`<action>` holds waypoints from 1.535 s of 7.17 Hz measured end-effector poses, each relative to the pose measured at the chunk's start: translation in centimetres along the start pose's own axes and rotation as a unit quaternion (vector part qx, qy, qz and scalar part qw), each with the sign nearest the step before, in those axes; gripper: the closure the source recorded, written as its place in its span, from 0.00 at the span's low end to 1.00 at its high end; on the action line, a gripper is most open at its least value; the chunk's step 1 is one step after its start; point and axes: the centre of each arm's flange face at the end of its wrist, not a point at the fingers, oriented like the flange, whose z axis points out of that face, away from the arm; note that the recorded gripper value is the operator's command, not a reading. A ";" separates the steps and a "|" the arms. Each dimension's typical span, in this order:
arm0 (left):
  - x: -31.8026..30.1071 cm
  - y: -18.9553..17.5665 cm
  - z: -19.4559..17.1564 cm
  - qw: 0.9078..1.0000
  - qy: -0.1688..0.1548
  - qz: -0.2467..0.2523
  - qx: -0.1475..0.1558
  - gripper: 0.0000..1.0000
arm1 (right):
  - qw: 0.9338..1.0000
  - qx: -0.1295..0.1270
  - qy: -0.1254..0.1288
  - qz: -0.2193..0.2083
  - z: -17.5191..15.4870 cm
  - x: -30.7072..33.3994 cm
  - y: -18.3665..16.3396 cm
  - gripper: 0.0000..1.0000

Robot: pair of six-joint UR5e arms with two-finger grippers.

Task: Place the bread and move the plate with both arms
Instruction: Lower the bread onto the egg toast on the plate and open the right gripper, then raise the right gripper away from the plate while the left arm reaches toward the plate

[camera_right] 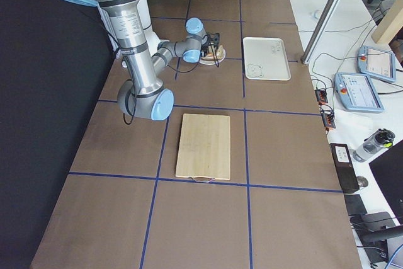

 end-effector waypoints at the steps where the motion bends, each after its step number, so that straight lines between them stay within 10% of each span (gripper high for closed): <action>1: 0.0 0.0 0.0 1.000 0.000 0.000 0.000 0.00 | 1.000 0.003 0.002 -0.001 0.1 0.2 -0.1 1.00; 3: 0.0 -0.1 0.0 1.000 0.000 0.000 0.000 0.00 | 1.000 0.009 0.002 -0.001 -0.1 0.5 -0.9 0.91; 4: 0.0 -0.1 0.0 1.000 0.000 0.000 0.000 0.00 | 1.000 0.012 0.002 0.000 -0.2 0.5 -1.2 0.13; 5: 0.1 -0.1 -0.1 1.000 0.000 0.001 0.001 0.00 | 1.000 0.013 0.004 0.001 -0.2 0.6 -1.3 0.00; 11: 3.5 -1.4 -2.8 0.999 -0.005 0.015 0.028 0.00 | 0.999 0.037 0.003 0.015 -2.7 0.6 -6.0 0.00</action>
